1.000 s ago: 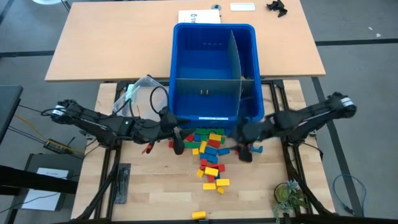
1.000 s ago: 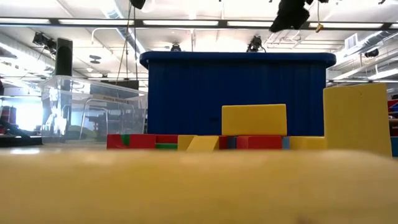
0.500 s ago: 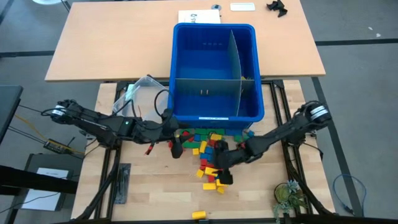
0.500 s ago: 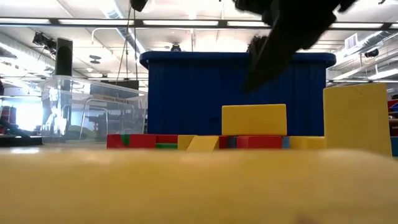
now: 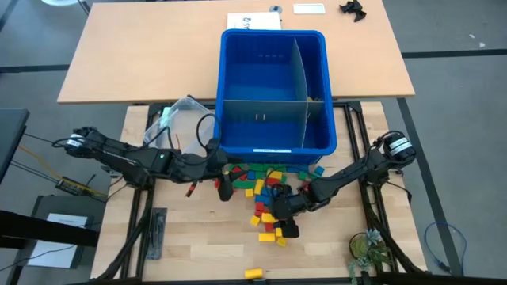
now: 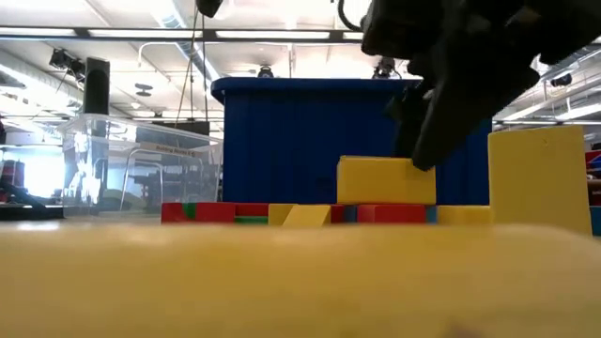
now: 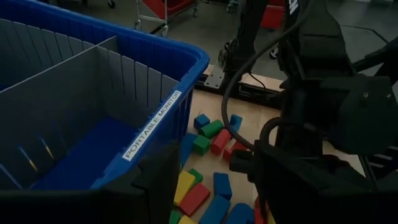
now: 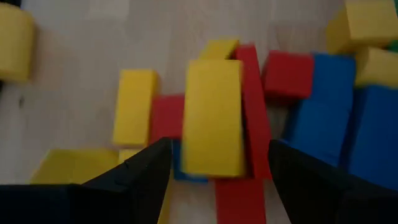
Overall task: Sort blocks
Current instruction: Put the yellow block into the blue bin
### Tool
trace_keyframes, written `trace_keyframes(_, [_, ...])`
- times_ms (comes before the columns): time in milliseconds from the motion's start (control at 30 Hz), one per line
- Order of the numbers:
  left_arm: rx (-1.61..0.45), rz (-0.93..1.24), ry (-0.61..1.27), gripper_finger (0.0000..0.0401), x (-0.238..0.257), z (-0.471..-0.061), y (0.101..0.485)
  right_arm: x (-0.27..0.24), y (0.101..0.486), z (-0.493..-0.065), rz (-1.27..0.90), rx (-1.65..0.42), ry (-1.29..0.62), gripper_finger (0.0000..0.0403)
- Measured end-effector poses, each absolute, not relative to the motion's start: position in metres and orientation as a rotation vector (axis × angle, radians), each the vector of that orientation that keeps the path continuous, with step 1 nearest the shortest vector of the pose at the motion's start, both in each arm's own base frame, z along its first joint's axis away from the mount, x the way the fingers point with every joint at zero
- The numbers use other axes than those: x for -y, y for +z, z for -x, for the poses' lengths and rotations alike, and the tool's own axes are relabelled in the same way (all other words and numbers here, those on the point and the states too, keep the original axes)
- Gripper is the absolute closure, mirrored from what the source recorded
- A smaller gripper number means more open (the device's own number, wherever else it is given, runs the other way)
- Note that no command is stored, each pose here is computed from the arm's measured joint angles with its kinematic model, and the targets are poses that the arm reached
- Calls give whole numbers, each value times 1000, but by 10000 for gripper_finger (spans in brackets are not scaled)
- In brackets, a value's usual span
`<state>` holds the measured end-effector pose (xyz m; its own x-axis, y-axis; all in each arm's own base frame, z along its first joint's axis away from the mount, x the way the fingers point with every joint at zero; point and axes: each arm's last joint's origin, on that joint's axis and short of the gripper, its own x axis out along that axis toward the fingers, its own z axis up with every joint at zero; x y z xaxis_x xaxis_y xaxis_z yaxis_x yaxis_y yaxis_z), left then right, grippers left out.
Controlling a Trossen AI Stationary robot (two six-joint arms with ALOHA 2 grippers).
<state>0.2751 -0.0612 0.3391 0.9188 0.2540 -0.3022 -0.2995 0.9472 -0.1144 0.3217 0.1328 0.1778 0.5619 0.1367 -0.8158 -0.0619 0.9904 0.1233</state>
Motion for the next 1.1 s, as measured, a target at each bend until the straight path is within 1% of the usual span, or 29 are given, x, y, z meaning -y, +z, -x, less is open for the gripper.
trace_keyframes(67, [-289,160,286,187,61,-275,339,-133,175,-324,-97,-945,110,138])
trace_keyframes(167, [-289,159,290,187,61,-276,338,-132,162,-321,-88,-995,69,142])
trace_keyframes(233, [-298,155,293,187,62,-278,336,-132,165,-321,-67,-982,80,152])
trace_keyframes(367, [-314,147,300,187,63,-283,330,-131,164,-321,10,-983,108,193])
trace_keyframes(533, [-335,138,302,187,64,-288,324,-131,164,-321,53,-983,128,269])
trace_keyframes(667, [-341,140,286,187,65,-288,324,-130,168,-318,59,-986,128,273])
trace_keyframes(767, [-346,139,285,187,65,-288,323,-126,184,-311,60,-971,106,273])
trace_keyframes(867, [-353,136,286,187,64,-286,324,-120,209,-300,49,-930,70,273])
trace_keyframes(1000, [-362,126,287,187,63,-282,327,-105,256,-279,26,-781,-9,273])
trace_keyframes(1100, [-356,121,290,187,62,-277,336,-82,290,-263,-14,-644,-146,273])
